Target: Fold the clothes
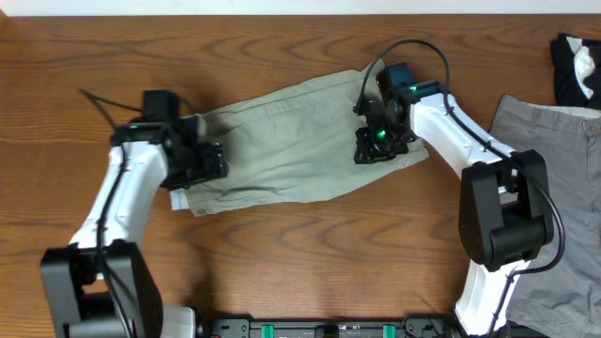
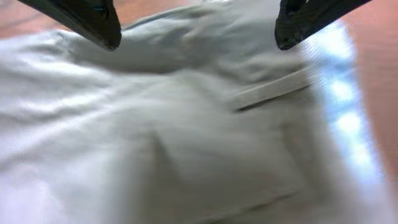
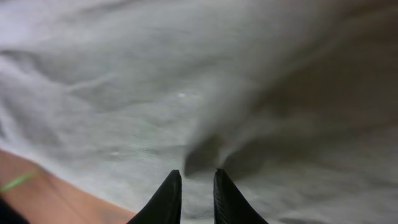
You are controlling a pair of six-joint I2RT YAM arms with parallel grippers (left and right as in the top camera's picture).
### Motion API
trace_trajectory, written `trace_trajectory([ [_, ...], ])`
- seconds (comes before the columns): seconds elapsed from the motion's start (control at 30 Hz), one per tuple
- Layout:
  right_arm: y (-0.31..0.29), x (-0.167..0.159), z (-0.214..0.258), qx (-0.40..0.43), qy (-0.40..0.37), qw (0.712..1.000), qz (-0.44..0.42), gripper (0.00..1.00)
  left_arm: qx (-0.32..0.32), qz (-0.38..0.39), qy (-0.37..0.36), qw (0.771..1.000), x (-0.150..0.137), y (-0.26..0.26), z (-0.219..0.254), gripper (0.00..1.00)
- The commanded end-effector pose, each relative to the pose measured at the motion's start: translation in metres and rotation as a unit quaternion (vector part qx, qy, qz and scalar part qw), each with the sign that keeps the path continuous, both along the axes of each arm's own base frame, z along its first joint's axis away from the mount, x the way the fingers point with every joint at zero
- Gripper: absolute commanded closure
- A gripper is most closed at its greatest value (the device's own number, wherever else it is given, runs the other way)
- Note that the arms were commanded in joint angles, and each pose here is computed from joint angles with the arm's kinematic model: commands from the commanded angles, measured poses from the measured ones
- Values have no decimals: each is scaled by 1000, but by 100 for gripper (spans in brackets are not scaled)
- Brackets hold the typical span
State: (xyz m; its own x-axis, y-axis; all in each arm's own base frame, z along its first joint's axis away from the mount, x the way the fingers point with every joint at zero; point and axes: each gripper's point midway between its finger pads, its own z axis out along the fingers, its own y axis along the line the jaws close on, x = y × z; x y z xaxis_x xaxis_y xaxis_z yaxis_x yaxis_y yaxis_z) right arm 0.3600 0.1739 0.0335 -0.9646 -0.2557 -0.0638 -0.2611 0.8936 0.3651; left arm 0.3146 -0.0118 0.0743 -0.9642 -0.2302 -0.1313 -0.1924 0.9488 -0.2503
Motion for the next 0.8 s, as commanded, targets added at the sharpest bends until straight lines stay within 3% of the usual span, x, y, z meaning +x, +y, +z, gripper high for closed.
trace_trajectory([
  [0.0,-8,-2,-11,-39,12,999,-30,83,0,83,19,996,-5,39,-1,17],
  [0.13,-18,0,-15,-71,10,996,-54,83,-41,159,32,986,-11,74,-9,10],
  [0.4,-19,-1,-15,-71,12,996,-54,83,-136,150,65,977,-18,83,-48,6],
  [0.63,-18,-1,-15,-71,11,996,-53,83,-190,121,107,968,-20,59,-83,10],
  [0.77,-18,-1,-15,-71,11,996,-53,83,-193,111,125,967,-22,50,-95,21],
])
